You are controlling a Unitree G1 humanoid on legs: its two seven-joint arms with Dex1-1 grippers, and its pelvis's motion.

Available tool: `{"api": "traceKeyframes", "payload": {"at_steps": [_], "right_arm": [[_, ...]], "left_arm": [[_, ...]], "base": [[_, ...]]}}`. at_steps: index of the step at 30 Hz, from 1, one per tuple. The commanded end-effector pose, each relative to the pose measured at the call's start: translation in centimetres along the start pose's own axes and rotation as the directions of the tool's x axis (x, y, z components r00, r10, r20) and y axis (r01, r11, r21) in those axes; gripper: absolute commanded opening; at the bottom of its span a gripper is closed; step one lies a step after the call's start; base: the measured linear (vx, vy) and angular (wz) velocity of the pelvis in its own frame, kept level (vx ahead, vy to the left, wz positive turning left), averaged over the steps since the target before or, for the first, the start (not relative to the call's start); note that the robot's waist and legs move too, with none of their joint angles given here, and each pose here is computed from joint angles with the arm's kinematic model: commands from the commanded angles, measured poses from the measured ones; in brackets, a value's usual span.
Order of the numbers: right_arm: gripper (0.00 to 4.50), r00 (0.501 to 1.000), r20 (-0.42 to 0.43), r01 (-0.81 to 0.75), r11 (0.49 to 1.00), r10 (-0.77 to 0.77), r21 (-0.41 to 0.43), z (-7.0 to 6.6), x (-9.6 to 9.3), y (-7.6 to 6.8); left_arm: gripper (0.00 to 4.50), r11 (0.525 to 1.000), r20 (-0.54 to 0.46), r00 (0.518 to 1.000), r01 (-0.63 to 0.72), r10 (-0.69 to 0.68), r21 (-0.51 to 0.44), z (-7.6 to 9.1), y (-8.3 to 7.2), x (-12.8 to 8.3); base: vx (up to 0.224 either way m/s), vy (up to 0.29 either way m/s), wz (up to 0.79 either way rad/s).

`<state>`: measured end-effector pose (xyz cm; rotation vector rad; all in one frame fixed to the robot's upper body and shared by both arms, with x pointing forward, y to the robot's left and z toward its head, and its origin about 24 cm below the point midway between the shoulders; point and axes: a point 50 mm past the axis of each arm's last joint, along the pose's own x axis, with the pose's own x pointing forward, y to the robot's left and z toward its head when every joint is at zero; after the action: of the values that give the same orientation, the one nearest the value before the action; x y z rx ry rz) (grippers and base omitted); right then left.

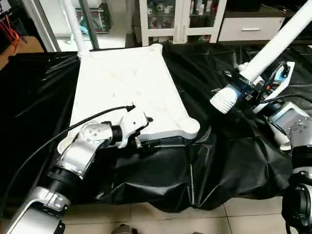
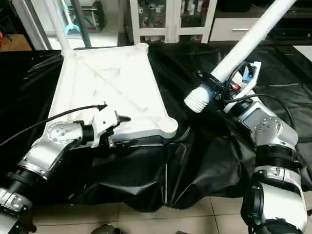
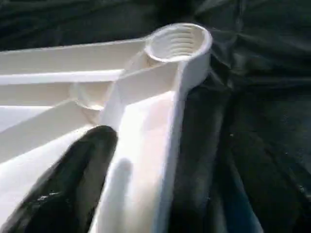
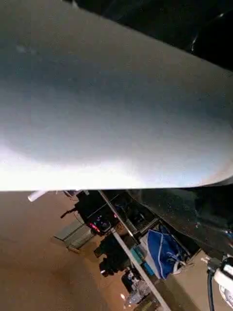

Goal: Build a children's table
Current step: Insert table leg to table base

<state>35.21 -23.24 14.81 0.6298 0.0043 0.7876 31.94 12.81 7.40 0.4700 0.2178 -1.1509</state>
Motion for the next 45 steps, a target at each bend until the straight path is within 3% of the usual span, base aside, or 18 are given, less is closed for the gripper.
{"api": "traceKeyframes", "payload": {"at_steps": [1,12,22,30,34,36,39,40,45], "right_arm": [[1.88,1.0,-0.008,-0.012,1.0,0.012,-0.016,0.1,0.2,0.4],[1.88,0.999,-0.046,-0.021,0.999,0.02,-0.031,-0.5,0.4,0.5],[1.88,0.984,-0.175,-0.04,0.991,0.017,-0.129,-2.9,0.3,0.6],[1.88,0.987,-0.153,-0.069,0.982,0.042,-0.177,-3.2,1.6,1.3],[1.88,0.991,-0.126,-0.073,0.971,0.045,-0.227,-3.2,2.3,1.5],[1.88,0.988,-0.144,-0.096,0.961,0.06,-0.258,-3.5,2.7,1.8],[1.88,0.975,-0.205,-0.141,0.946,0.082,-0.292,-4.3,2.7,2.0],[1.88,0.949,-0.301,-0.203,0.918,0.098,-0.341,-5.4,2.2,2.0],[1.88,0.935,-0.331,-0.239,0.912,0.124,-0.333,-6.3,1.9,2.1]], "left_arm": [[3.77,0.998,-0.012,0.998,0.054,-0.055,-0.025,-0.4,-0.4,-0.3],[2.92,1.0,-0.017,1.0,0.016,-0.016,-0.027,-0.4,0.3,0.4],[2.16,0.997,-0.09,0.993,0.072,-0.074,-0.021,-1.6,0.6,-0.5],[1.43,0.997,-0.122,0.99,0.068,-0.07,-0.021,-2.1,1.0,-0.9],[1.31,0.997,-0.13,0.988,0.075,-0.078,-0.03,-2.4,0.8,-0.8],[1.0,0.997,-0.139,0.987,0.076,-0.08,-0.028,-2.6,0.5,-0.7],[0.95,0.996,-0.176,0.981,0.086,-0.088,-0.018,-3.2,0.0,-0.5],[0.71,0.995,-0.209,0.973,0.099,-0.098,-0.01,-3.8,-0.6,-0.3],[0.46,0.994,-0.251,0.962,0.109,-0.105,0.001,-4.3,-1.2,-0.2]], "base": [[0.0,0.0,0.0],[0.0,0.0,0.0],[0.0,0.0,0.0],[0.0,0.0,0.0],[0.0,0.0,0.0],[0.0,0.0,0.0],[0.0,0.0,0.0],[0.0,0.0,0.0],[0.0,0.0,0.0]]}}
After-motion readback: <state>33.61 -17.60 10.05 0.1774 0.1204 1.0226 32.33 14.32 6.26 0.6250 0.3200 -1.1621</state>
